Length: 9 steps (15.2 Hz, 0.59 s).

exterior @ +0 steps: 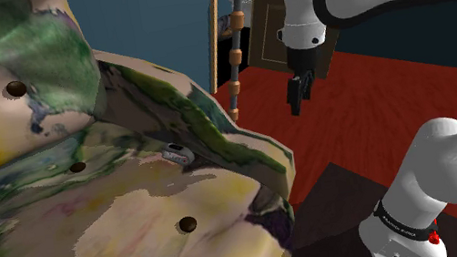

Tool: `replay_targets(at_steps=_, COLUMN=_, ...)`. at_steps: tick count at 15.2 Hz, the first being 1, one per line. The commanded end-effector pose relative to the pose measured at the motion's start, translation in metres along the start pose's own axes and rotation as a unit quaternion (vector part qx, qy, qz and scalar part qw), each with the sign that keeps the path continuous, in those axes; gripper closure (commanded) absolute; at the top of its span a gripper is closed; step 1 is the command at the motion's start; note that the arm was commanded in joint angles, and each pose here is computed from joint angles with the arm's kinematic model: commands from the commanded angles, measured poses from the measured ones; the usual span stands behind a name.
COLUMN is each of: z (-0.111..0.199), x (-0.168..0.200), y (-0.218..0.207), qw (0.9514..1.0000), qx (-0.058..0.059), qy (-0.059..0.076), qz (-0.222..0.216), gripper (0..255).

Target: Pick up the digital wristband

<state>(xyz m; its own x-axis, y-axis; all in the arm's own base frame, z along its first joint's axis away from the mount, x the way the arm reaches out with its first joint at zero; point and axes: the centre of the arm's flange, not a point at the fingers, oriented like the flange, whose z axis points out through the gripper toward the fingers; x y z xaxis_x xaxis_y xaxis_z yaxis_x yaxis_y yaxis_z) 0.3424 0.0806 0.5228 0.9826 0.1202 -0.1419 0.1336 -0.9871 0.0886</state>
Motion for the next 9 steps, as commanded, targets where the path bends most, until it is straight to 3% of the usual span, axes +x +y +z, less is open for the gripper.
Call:
replay_targets(at_steps=1, z=0.001, x=0.018, y=-0.017, qw=1.0, qx=0.001, qy=0.005, qz=-0.002, gripper=0)
replay_targets(at_steps=9, z=0.009, x=0.089, y=-0.09, qw=0.9997, qx=0.001, qy=0.021, qz=-0.011, gripper=0)
